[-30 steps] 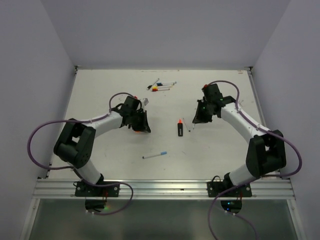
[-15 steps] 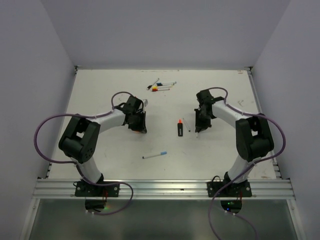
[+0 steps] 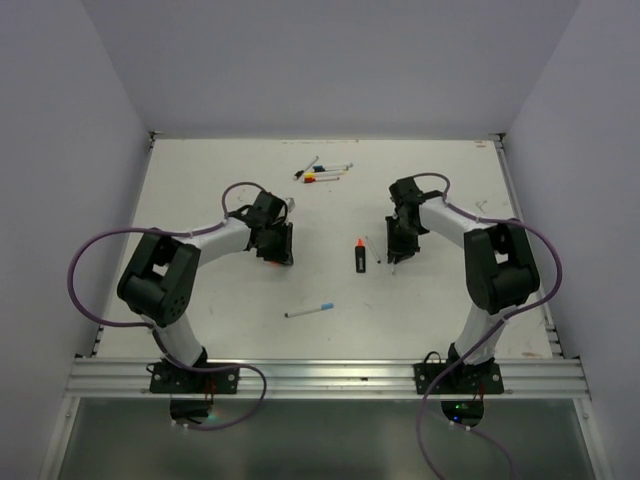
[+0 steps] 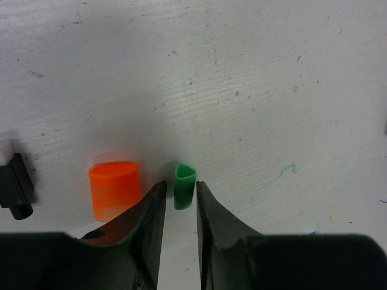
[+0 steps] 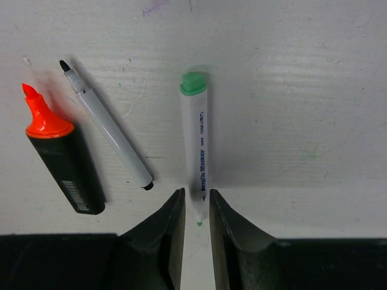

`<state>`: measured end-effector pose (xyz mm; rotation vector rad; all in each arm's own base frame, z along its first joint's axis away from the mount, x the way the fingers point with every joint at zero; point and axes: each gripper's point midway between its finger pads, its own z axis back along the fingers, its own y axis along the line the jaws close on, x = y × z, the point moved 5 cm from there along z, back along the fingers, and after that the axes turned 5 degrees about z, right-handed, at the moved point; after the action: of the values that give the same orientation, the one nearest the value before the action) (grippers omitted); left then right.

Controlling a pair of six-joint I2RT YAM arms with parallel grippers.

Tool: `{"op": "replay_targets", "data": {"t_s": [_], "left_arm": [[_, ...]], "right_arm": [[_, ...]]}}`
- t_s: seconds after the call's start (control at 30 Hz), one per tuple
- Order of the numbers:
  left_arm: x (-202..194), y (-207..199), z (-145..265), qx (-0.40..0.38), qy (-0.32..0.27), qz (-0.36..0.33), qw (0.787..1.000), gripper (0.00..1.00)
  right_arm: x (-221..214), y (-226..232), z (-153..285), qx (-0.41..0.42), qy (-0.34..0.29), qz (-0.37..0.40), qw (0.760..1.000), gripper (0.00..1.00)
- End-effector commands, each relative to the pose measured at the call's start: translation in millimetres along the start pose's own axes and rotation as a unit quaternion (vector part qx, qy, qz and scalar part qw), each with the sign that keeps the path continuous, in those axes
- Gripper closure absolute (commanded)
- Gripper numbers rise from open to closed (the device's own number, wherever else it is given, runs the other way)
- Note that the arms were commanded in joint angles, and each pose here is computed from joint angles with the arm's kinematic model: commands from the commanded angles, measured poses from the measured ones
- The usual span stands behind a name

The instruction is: Open the pen caps

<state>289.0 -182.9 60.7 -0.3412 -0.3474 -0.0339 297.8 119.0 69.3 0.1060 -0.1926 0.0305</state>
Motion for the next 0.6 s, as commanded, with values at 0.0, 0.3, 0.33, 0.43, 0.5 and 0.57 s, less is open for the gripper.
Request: {"op": "replay_targets", "data": {"t_s": [0.0,0.3,0.33,0.43,0.5,0.57], "left_arm": [[-2.4,14.0,-1.1,0.038,0.010,-0.006,0.999,0.69],[12.5,10.6,14.5,0.037,-0.010,-0.002,0.999,0.57],[13.4,9.0,19.1,0.034,-0.013,-0.002,0.999,0.57],[15.9,4.6,29.9,0.026,-0.024,0.002,0.999,0.54],[14.2,0.0,36.0,0.010,-0.025,0.006,1.000,0.53],[15.7,-6.7,49.2,-0.011,-0.041,0.007,0.999,0.52]], "right_arm": [[13.1,4.2,7.7,0.005,-0.017,0.013,1.000,0.73],[17.6,6.1,27.4,0.002,-0.039,0.023,0.999,0.57],[18.6,7.4,36.5,0.003,-0.051,0.027,0.998,0.57],[12.3,16.1,60.7,0.008,-0.066,0.042,0.997,0.57],[2.1,31.7,69.6,0.031,-0.061,0.057,0.996,0.57],[-15.8,57.4,80.7,0.070,-0.055,0.096,0.991,0.57]]}}
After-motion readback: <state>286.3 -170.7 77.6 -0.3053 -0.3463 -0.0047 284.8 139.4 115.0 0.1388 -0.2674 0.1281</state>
